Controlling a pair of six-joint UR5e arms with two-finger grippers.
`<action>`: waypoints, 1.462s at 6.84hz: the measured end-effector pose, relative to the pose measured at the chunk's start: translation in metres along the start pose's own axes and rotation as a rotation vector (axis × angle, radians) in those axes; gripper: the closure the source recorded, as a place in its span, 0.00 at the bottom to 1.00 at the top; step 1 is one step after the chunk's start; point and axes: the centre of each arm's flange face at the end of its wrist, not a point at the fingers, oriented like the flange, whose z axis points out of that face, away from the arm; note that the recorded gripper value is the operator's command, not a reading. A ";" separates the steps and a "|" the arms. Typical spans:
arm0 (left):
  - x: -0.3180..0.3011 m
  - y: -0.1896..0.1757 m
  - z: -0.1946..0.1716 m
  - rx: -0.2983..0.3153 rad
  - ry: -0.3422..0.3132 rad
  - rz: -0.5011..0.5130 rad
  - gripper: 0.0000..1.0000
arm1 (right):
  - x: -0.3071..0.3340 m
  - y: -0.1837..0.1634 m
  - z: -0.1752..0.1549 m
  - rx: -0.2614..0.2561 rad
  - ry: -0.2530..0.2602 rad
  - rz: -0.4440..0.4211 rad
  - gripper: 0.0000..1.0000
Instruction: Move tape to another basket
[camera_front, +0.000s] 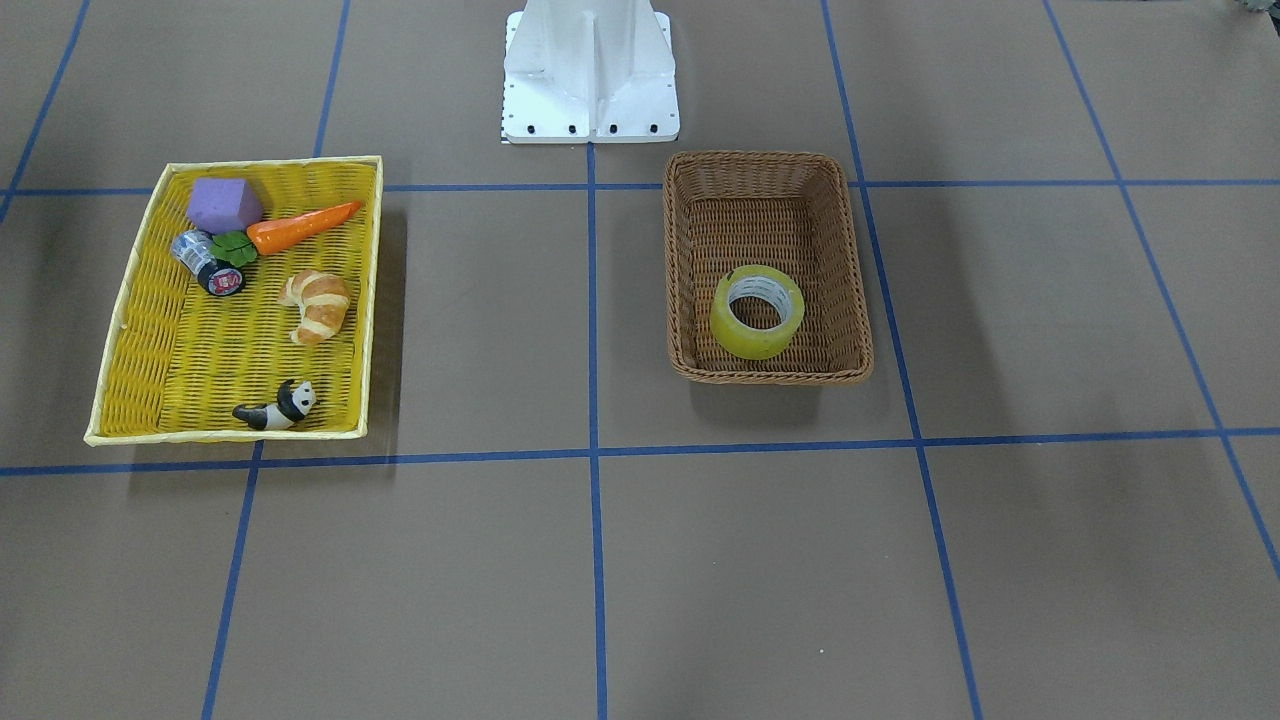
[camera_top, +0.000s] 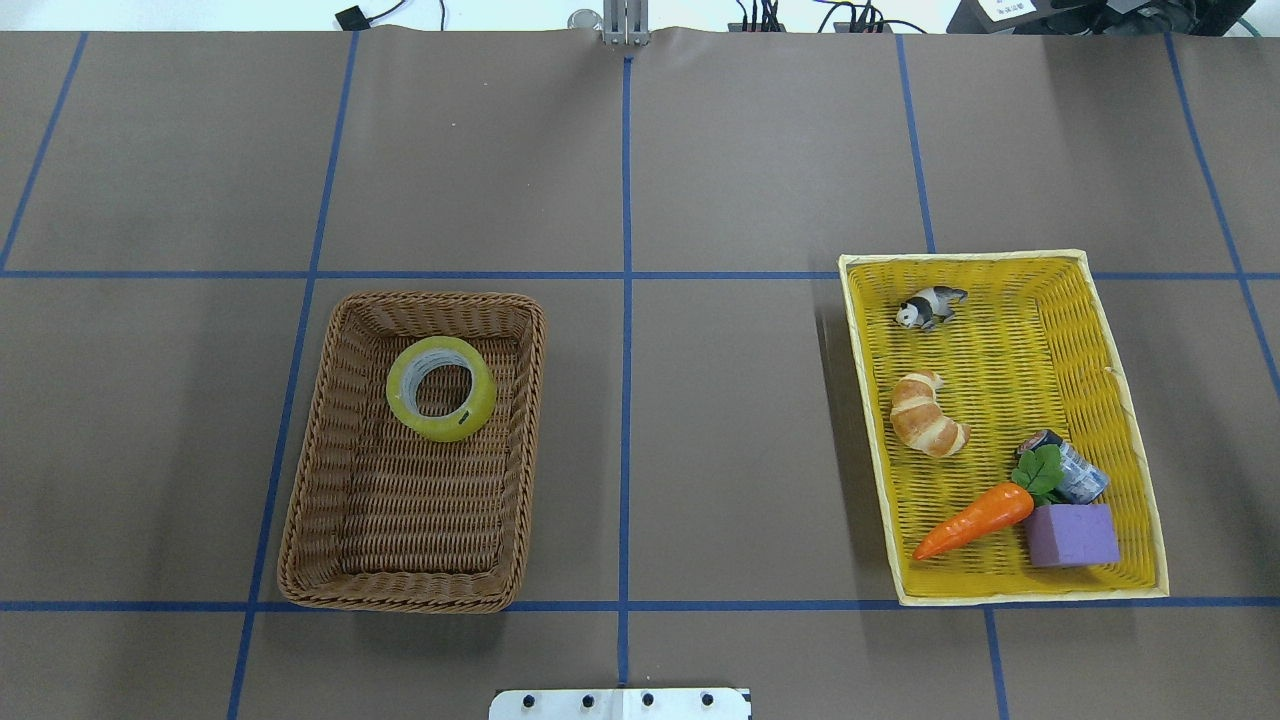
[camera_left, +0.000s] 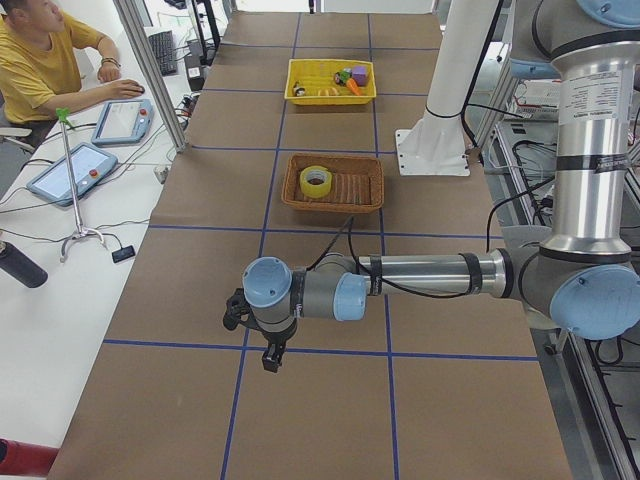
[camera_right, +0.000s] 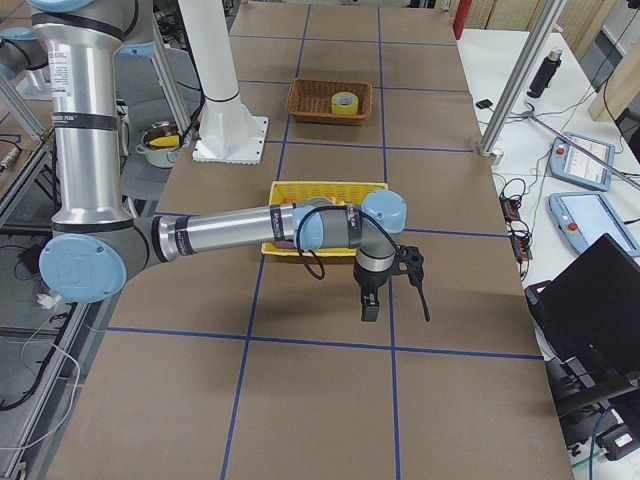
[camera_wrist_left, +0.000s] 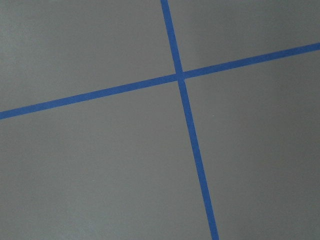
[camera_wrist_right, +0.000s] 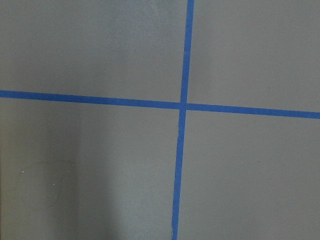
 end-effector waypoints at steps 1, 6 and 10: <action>0.001 -0.001 -0.001 0.009 -0.004 0.009 0.01 | 0.000 0.000 0.000 -0.001 0.000 0.000 0.00; 0.003 -0.002 -0.004 0.022 -0.012 0.021 0.01 | 0.001 0.002 0.001 -0.003 0.000 0.003 0.00; 0.002 -0.002 -0.003 0.020 -0.013 0.019 0.01 | 0.001 0.003 0.001 -0.003 0.000 0.004 0.00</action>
